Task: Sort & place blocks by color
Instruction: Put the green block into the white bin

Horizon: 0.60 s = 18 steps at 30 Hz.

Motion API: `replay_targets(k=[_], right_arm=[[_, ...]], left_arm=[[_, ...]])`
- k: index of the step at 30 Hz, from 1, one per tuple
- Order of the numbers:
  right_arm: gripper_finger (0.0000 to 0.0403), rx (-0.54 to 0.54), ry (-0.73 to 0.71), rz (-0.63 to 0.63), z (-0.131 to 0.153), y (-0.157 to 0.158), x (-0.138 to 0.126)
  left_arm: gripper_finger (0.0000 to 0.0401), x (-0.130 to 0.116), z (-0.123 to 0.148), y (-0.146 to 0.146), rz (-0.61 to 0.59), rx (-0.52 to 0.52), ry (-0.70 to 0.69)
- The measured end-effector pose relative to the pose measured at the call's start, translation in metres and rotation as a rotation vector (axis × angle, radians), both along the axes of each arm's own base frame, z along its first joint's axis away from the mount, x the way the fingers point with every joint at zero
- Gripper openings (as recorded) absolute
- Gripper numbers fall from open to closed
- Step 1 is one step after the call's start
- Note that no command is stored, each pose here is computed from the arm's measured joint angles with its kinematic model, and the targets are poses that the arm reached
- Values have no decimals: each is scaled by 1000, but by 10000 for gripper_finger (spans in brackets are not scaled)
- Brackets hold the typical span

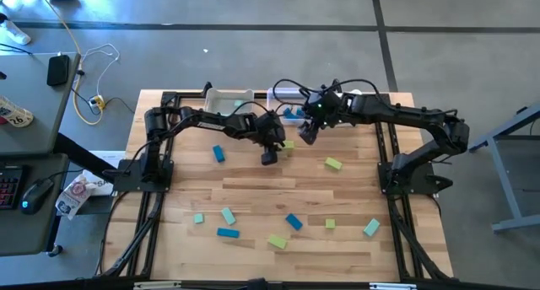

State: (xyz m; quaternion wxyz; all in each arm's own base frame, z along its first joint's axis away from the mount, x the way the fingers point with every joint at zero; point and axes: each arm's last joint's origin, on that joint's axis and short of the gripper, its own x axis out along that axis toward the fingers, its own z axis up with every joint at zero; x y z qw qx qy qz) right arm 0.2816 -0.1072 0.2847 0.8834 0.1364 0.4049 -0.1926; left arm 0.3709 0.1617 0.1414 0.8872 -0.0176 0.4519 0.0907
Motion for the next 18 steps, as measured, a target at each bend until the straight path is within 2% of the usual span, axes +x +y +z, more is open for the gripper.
replay_targets(k=[10, 18], right_arm=[[204, 116, 15, 201, -3, 8, -3], [204, 39, 25, 353, -3, 23, 3]], left_arm=[[103, -1, 29, -7, -21, 34, -72], [103, 2, 47, -22, -56, 29, -132]])
